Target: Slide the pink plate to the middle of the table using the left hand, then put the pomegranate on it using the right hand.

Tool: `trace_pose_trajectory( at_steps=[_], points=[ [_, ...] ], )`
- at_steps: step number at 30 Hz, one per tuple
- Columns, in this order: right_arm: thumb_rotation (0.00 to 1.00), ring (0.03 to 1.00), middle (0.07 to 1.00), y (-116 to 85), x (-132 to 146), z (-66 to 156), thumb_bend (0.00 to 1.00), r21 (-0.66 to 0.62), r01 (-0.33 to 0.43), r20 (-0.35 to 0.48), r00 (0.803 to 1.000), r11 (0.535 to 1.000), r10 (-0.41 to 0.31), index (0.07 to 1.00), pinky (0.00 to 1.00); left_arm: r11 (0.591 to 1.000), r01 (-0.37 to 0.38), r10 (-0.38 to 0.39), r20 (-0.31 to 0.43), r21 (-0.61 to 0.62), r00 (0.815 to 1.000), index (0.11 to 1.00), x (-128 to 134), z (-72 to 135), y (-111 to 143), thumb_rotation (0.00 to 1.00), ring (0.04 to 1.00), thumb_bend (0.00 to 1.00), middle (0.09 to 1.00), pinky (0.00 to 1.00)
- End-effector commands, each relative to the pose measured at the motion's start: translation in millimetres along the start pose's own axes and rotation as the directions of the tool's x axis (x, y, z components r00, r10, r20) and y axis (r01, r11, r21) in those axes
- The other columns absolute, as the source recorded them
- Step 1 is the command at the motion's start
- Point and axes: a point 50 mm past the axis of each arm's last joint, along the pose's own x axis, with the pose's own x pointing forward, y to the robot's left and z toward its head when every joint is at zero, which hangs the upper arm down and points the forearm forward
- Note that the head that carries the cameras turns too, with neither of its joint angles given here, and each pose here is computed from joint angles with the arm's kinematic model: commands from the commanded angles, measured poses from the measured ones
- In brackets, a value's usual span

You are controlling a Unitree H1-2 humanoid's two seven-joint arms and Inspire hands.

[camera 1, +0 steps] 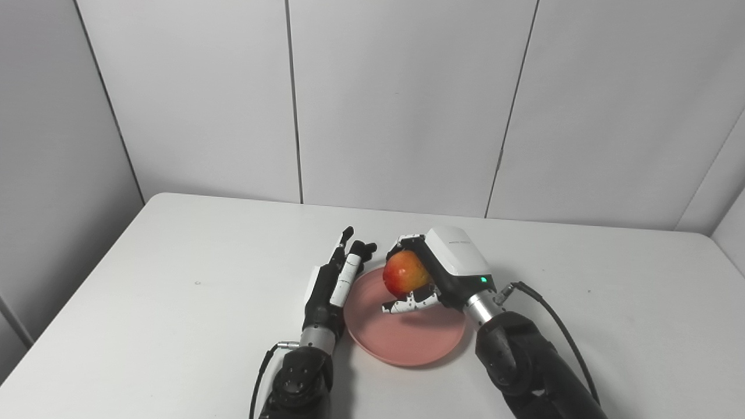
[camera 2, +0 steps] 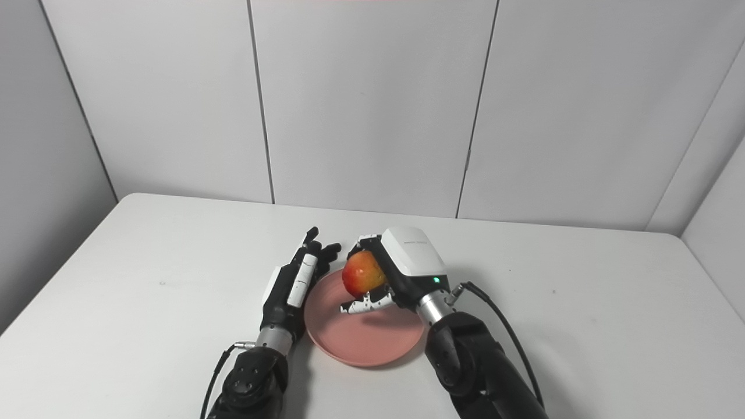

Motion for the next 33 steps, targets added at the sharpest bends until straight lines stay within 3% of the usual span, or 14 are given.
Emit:
trace_pose_trajectory(
  at_steps=[1,8,26,29,32,33],
  points=[
    [0.15,0.33,0.424,-15.9,10.8,8.7,0.51,-0.015,0.063,0.016,0.998,0.998,-0.063,0.486,0.25,1.0,0.007,-0.008,-0.076,-0.004,0.997,0.955,-3.2,-10.8,-4.5,0.87,0.889,0.92,0.818,0.94],
    [0.15,0.322,0.407,-9.3,18.4,3.3,0.51,-0.041,0.025,-0.017,1.0,0.999,-0.026,0.486,0.25,1.0,0.017,-0.015,-0.086,0.013,0.996,0.945,-0.6,-9.8,-7.2,0.87,0.868,0.92,0.814,0.88],
    [0.16,0.368,0.439,-12.5,21.8,1.9,0.51,-0.117,-0.074,-0.07,0.995,0.99,0.067,0.487,0.29,1.0,0.024,-0.024,-0.082,0.0,0.996,0.937,0.0,-9.5,-11.9,0.86,0.83,0.9,0.781,0.86],
    [0.17,0.396,0.463,-11.9,21.6,1.9,0.51,-0.112,-0.097,-0.089,0.992,0.989,0.087,0.489,0.31,1.0,0.023,-0.023,-0.084,0.004,0.996,0.94,-0.3,-9.0,-11.6,0.87,0.839,0.91,0.801,0.86],
    [0.18,0.442,0.505,-12.7,20.5,2.7,0.51,-0.109,-0.108,-0.086,0.991,0.988,0.099,0.492,0.35,1.0,0.023,-0.024,-0.089,-0.002,0.996,0.951,-0.3,-9.0,-10.9,0.88,0.893,0.92,0.899,0.88],
    [0.43,0.503,0.561,-13.4,20.1,3.2,0.66,-0.113,-0.116,-0.086,0.991,0.987,0.106,0.566,0.41,1.0,0.022,-0.022,-0.092,-0.005,0.996,0.955,-0.3,-9.1,-10.7,0.87,0.925,0.93,0.934,0.9]
  ],
)
